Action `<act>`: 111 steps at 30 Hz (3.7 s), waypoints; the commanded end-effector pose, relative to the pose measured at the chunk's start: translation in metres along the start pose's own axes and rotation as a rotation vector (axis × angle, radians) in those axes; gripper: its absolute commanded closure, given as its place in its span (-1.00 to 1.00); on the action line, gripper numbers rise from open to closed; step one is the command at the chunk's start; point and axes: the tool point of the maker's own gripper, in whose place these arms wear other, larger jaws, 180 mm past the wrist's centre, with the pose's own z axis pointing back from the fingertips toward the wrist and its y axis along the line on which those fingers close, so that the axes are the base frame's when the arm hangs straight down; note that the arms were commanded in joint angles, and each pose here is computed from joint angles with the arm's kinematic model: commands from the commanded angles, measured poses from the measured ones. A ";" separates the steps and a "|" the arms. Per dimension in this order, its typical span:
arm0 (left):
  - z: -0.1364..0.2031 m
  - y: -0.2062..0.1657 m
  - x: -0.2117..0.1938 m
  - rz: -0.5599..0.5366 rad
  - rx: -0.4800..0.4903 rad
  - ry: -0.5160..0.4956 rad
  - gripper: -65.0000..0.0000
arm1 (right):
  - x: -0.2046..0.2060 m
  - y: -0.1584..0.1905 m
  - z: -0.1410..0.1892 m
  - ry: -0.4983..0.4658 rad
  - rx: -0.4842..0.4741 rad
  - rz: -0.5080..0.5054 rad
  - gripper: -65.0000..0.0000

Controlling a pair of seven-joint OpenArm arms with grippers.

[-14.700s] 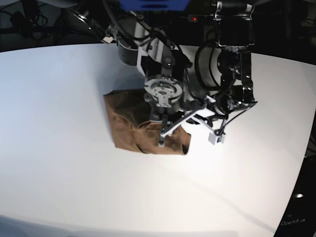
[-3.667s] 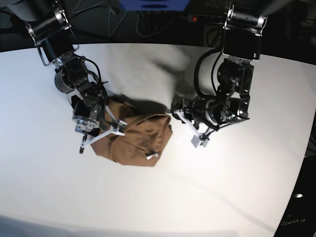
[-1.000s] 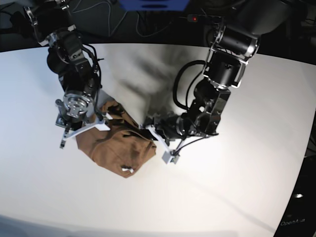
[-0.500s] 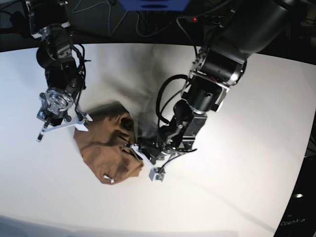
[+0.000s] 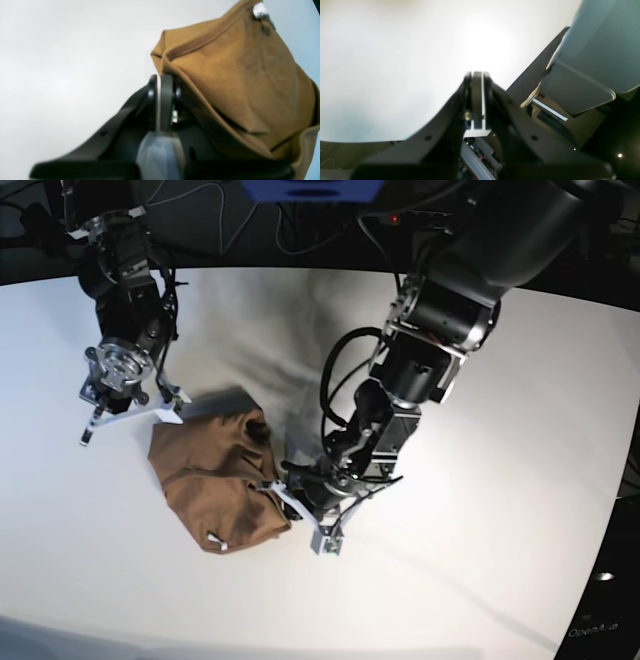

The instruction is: Fold the T-shirt properly

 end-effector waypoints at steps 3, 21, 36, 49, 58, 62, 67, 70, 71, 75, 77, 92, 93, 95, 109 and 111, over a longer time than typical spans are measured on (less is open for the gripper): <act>0.009 -0.013 0.021 0.014 -0.047 -0.042 0.92 | -0.004 -0.012 0.003 0.012 -0.038 -0.012 1.00; 0.095 0.029 -0.021 -0.025 -0.048 0.060 0.92 | -0.005 -0.035 -0.004 -0.008 -0.080 -0.037 1.00; 0.197 0.066 -0.095 -0.097 0.039 0.207 0.92 | 0.034 -0.038 -0.043 -0.129 0.019 -0.042 1.00; 0.248 0.090 -0.101 -0.056 0.144 0.254 0.92 | 0.059 -0.036 -0.103 -0.215 0.152 -0.038 1.00; 0.251 0.097 -0.098 -0.045 0.164 0.245 0.92 | 0.093 -0.004 -0.094 -0.259 0.218 -0.004 1.00; 0.249 0.097 -0.091 -0.051 0.161 0.230 0.92 | 0.116 -0.003 -0.072 -0.289 0.192 0.013 1.00; 0.249 0.097 -0.090 -0.053 0.160 0.229 0.92 | 0.134 -0.014 -0.040 -0.308 0.120 0.037 1.00; 0.248 0.097 -0.090 -0.054 0.160 0.227 0.92 | 0.137 -0.008 -0.031 -0.316 0.115 0.055 1.00; 0.249 0.097 -0.090 -0.055 0.161 0.228 0.92 | 0.136 -0.005 -0.031 -0.315 0.119 0.057 1.00; 0.249 0.097 -0.089 -0.056 0.160 0.226 0.92 | 0.122 -0.009 -0.040 -0.283 0.109 0.067 1.00; 0.249 0.097 -0.089 -0.055 0.159 0.226 0.92 | 0.108 -0.005 -0.046 -0.254 0.113 0.077 1.00; 0.264 0.100 -0.086 -0.124 0.170 0.235 0.92 | -0.024 0.011 -0.076 -0.021 0.160 -0.140 1.00; 0.267 0.100 -0.083 -0.145 0.171 0.231 0.92 | -0.034 0.009 -0.073 -0.008 0.151 -0.164 1.00; 0.274 0.104 -0.089 -0.163 0.181 0.257 0.92 | -0.053 0.011 -0.068 0.021 0.142 -0.199 1.00; 0.324 0.103 -0.154 -0.212 0.184 0.447 0.92 | -0.179 0.058 -0.025 0.262 0.147 -0.427 1.00; 0.334 0.102 -0.171 -0.202 0.182 0.493 0.92 | -0.197 0.063 -0.018 0.303 0.145 -0.445 1.00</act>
